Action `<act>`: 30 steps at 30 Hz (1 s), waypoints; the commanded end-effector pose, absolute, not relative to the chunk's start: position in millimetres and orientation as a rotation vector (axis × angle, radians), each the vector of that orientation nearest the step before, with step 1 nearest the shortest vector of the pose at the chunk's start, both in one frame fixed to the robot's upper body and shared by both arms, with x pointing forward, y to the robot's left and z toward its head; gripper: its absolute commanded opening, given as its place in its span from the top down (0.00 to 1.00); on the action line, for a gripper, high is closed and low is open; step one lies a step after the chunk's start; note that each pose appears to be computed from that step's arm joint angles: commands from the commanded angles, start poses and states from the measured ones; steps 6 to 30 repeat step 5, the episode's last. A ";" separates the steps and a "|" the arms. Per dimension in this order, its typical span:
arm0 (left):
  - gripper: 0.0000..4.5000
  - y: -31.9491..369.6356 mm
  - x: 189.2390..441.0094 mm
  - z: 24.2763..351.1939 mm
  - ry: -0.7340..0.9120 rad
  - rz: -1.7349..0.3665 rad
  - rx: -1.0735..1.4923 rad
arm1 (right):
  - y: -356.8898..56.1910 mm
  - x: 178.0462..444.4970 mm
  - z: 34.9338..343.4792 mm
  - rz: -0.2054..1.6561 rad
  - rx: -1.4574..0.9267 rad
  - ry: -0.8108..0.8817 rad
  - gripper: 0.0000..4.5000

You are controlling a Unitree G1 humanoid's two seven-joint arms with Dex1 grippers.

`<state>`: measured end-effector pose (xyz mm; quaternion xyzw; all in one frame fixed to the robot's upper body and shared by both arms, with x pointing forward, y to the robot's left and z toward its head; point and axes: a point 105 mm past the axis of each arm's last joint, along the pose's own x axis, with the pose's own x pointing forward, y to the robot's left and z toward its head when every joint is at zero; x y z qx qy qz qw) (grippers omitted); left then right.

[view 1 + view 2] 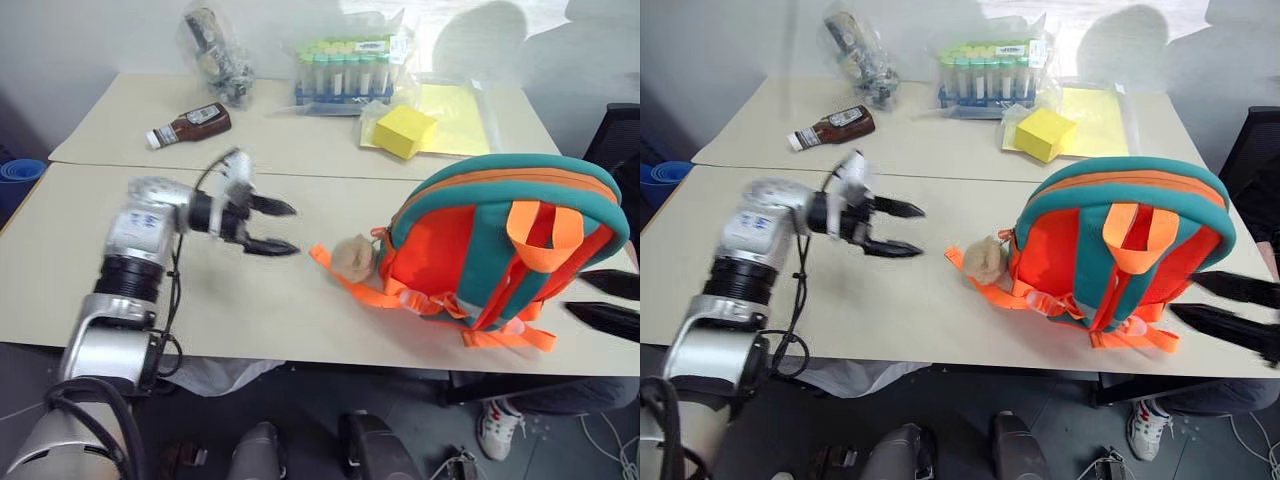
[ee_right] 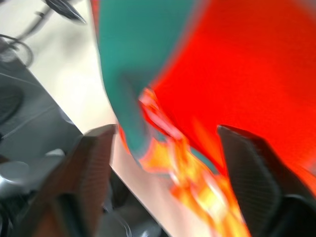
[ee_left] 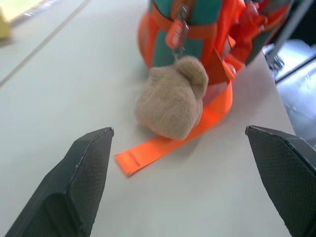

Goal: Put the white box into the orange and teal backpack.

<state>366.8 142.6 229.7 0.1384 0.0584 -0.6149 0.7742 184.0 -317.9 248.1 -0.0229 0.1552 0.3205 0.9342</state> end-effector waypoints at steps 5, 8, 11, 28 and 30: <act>0.00 164.6 359.9 286.7 -0.079 -1.222 0.309 | -362.7 165.4 261.8 0.530 -0.079 0.268 0.00; 0.00 164.6 359.9 286.7 -0.079 -1.222 0.309 | -362.7 165.4 261.8 0.530 -0.079 0.268 0.00; 0.00 164.6 359.9 286.7 -0.079 -1.222 0.309 | -362.7 165.4 261.8 0.530 -0.079 0.268 0.00; 0.00 164.6 359.9 286.7 -0.079 -1.222 0.309 | -362.7 165.4 261.8 0.530 -0.079 0.268 0.00; 0.00 164.6 359.9 286.7 -0.079 -1.222 0.309 | -362.7 165.4 261.8 0.530 -0.079 0.268 0.00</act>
